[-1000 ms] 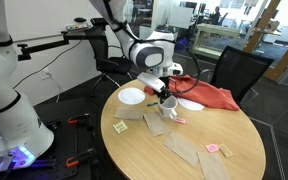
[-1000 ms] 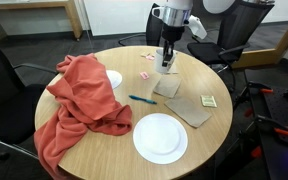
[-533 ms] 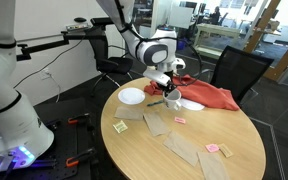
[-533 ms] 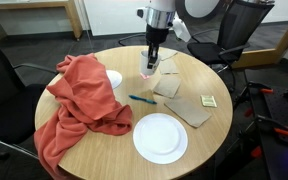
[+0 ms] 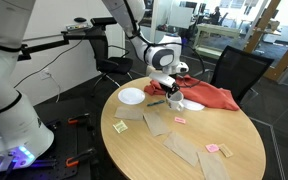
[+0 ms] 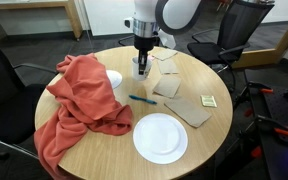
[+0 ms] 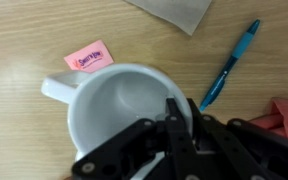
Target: Move the cup to the left, then pick the marker and put it in the cup
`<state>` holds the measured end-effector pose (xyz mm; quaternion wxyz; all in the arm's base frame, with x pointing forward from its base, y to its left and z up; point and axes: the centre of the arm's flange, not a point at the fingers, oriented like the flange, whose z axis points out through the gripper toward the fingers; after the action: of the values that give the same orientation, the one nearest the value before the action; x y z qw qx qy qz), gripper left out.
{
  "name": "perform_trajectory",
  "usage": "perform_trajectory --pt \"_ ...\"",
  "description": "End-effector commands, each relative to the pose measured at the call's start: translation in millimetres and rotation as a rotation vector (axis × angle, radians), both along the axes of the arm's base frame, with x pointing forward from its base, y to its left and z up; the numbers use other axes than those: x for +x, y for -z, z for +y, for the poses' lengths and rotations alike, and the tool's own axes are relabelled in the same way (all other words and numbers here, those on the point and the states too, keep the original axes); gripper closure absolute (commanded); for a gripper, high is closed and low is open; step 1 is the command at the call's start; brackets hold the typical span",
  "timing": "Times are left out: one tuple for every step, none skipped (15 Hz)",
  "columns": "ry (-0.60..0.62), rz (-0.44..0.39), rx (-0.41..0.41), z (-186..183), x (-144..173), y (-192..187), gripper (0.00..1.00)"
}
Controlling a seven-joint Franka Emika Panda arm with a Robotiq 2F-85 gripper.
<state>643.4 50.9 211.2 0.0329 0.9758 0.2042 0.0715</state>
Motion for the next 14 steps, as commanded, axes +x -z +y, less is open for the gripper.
perform_trajectory --pt "0.02 0.032 -0.025 6.9 27.8 0.0 0.97" --pt "0.02 0.041 -0.027 7.1 30.8 3.3 0.97" --pt "0.021 0.051 -0.03 6.9 33.5 6.8 0.97" --pt "0.021 0.059 -0.03 6.6 36.1 9.6 0.97" --pt "0.022 0.067 -0.031 5.8 38.6 12.9 0.97" --pt "0.023 0.073 -0.032 5.2 40.3 16.4 0.97" --pt "0.024 0.079 -0.032 4.4 42.3 19.5 0.97" --pt "0.024 0.084 -0.031 4.0 43.8 22.3 0.97" --pt "0.025 0.089 -0.032 3.7 44.9 25.4 0.97" --pt "0.025 0.094 -0.033 3.2 45.7 28.1 0.97" --pt "0.026 0.1 -0.033 2.7 46.5 30.6 0.97" --pt "0.028 0.104 -0.034 2.1 46.8 32.9 0.97" --pt "0.029 0.106 -0.035 1.6 47.2 34.7 0.97" --pt "0.037 0.105 -0.039 0.7 47.3 35.5 0.97"
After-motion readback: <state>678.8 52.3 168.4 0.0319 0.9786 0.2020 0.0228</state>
